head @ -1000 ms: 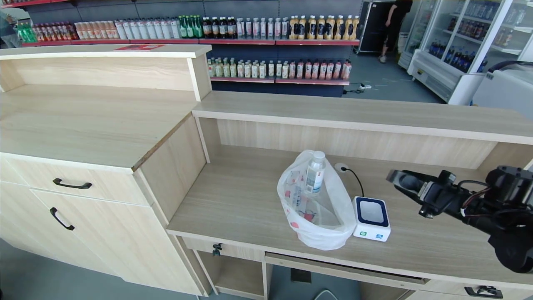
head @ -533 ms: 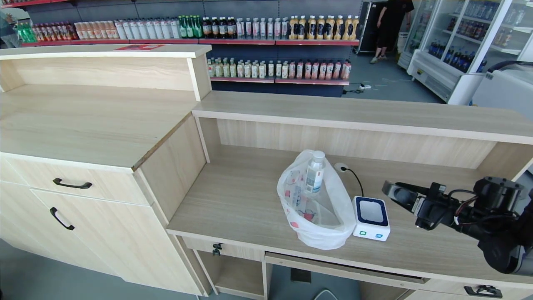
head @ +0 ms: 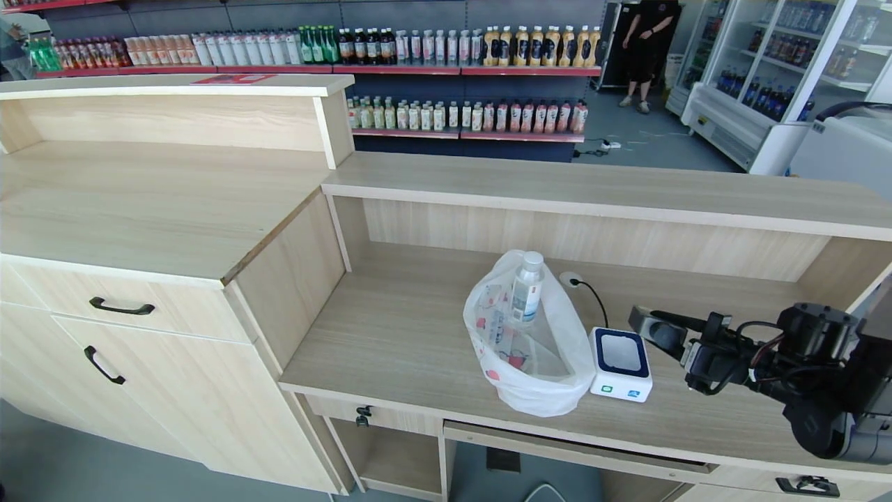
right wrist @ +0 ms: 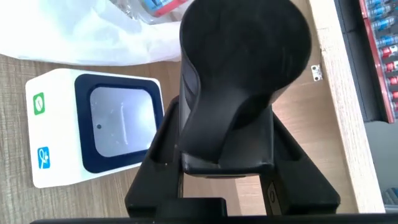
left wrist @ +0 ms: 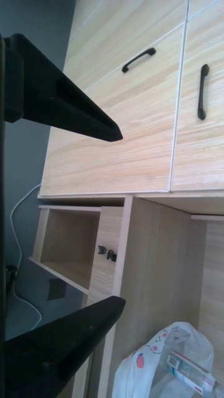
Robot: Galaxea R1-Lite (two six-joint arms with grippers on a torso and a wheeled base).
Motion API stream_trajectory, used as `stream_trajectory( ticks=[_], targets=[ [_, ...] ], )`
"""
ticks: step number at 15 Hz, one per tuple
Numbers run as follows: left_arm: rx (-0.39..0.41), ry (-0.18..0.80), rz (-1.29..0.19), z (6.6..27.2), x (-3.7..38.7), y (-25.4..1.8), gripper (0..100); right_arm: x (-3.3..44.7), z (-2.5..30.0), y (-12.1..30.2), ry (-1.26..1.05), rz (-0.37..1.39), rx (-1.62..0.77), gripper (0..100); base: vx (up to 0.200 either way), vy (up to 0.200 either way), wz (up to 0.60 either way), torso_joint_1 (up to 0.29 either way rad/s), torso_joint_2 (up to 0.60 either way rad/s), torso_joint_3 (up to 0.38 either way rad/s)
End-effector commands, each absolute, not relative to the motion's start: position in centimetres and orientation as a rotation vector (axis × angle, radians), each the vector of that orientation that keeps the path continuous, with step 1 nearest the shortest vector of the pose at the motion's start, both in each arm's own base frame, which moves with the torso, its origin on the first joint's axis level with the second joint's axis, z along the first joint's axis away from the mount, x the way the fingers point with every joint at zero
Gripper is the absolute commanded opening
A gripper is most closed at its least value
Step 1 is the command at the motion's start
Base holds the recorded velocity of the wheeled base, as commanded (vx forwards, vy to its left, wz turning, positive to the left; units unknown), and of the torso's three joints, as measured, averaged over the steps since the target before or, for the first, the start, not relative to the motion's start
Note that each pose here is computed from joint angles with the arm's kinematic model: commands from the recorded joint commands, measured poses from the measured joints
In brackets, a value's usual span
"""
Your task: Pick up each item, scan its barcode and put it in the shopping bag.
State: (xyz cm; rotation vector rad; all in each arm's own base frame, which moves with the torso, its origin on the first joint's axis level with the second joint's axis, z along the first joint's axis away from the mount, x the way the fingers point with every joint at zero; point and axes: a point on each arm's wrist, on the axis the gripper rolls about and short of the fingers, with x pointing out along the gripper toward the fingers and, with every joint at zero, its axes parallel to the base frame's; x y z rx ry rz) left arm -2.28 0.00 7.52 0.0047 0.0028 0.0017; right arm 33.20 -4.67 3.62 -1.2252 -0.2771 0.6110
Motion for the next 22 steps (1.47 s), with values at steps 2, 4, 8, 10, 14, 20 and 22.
stream_trajectory(
  ticks=[2,4,8,10,14,20,22],
  targets=[
    [0.005,0.005,0.003,7.5,-2.3,0.0,100,33.4,2.6,-4.7,-0.268,0.624,-1.233,0,0.0,0.0,0.0,0.0,0.0,0.0],
    [0.005,0.005,0.002,7.5,-2.3,0.0,100,33.8,2.2,-4.7,-0.276,0.622,-1.237,0,0.0,0.0,0.0,0.0,0.0,0.0],
    [0.005,0.005,0.002,7.5,-2.3,0.0,100,34.6,1.8,-4.3,-0.307,0.635,-1.237,0,0.0,0.0,0.0,0.0,0.0,0.0],
    [0.005,0.005,0.003,7.5,-2.3,0.0,100,34.7,1.3,-4.3,-0.3,0.644,-1.229,0,0.0,0.0,0.0,0.0,0.0,0.0],
    [0.005,0.005,0.003,7.5,-2.3,0.0,100,35.0,0.8,-4.3,-0.294,0.65,-1.22,0,0.0,0.0,0.0,0.0,0.0,0.0],
    [0.005,0.005,0.003,7.5,-2.3,0.0,100,36.2,0.2,-2.7,-0.31,0.687,-1.134,0,0.0,0.0,0.0,0.0,0.0,0.0],
    [0.005,0.005,0.003,7.5,-2.3,0.0,100,36.4,0.0,-2.7,-0.312,0.687,-1.134,0,0.0,0.0,0.0,0.0,0.0,0.0]
  ],
)
